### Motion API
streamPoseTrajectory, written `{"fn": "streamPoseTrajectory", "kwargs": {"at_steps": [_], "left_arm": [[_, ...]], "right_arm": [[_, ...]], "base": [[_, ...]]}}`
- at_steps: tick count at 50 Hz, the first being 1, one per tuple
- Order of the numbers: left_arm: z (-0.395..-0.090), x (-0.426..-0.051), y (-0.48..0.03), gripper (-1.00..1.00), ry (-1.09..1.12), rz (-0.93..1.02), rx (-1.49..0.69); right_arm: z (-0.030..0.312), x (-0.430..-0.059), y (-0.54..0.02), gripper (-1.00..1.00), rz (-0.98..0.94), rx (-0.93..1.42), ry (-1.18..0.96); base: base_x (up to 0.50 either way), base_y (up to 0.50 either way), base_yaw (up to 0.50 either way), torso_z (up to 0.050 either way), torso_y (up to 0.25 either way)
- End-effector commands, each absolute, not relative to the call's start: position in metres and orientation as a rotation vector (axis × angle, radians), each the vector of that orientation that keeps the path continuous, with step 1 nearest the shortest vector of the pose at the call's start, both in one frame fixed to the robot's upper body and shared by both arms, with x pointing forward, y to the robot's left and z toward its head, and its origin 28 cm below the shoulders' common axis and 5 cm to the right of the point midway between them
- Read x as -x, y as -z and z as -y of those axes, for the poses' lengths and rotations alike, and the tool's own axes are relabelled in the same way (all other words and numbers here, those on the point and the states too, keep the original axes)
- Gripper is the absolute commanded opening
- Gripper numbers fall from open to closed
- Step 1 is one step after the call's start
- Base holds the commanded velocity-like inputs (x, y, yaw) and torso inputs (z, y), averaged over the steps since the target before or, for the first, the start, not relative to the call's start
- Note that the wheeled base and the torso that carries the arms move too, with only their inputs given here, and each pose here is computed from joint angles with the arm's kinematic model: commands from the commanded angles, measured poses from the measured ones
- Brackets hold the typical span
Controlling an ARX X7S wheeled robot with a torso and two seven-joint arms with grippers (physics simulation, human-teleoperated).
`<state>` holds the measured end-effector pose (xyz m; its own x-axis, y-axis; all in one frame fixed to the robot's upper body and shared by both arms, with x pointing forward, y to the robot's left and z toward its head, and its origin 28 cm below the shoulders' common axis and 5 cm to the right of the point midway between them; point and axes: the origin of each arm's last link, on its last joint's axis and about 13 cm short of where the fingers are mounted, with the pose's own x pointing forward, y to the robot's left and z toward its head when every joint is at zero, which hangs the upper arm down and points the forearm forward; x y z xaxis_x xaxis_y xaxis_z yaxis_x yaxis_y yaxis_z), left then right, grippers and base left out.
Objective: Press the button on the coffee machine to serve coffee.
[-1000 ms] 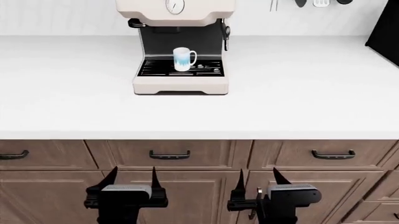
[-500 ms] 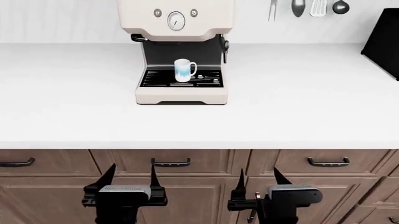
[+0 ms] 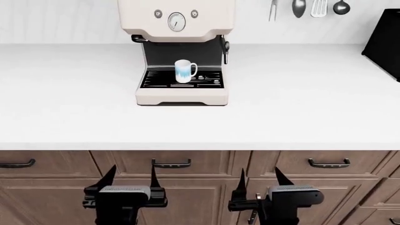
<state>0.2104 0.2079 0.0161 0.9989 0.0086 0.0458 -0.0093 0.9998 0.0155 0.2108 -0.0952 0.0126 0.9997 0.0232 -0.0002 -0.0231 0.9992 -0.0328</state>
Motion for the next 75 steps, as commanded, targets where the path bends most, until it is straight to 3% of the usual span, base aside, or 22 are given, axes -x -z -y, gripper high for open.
{"fn": "streamPoseTrajectory", "kwargs": {"at_steps": [1,7,16,37,49,75], "left_arm": [[-0.207,-0.212,-0.017,1.0,-0.011,0.036,-0.007],[-0.206,-0.209,-0.026,1.0,-0.018,0.008,0.071],[-0.203,-0.205,-0.082,1.0,0.032,0.067,0.042],[-0.218,-0.236,-0.184,1.0,0.057,0.169,0.036],[-0.229,-0.231,-0.197,1.0,0.042,0.168,0.008],[-0.236,-0.224,-0.193,1.0,0.025,0.168,-0.005]], "right_arm": [[0.095,-0.211,-0.013,1.0,0.009,0.037,-0.022],[0.092,-0.212,-0.022,1.0,0.015,0.029,-0.026],[0.09,-0.216,-0.079,1.0,0.092,0.03,-0.044],[0.132,-0.218,-0.191,1.0,0.224,0.043,-0.005],[0.14,-0.214,-0.198,1.0,0.215,0.095,0.021],[0.139,-0.215,-0.185,1.0,0.192,0.109,0.013]], "base": [[0.0,0.0,0.0,0.0,0.0],[0.0,0.0,0.0,0.0,0.0],[0.0,0.0,0.0,0.0,0.0],[0.0,0.0,0.0,0.0,0.0],[0.03,0.0,0.0,0.0,0.0],[0.39,0.14,0.0,0.0,0.0]]}}
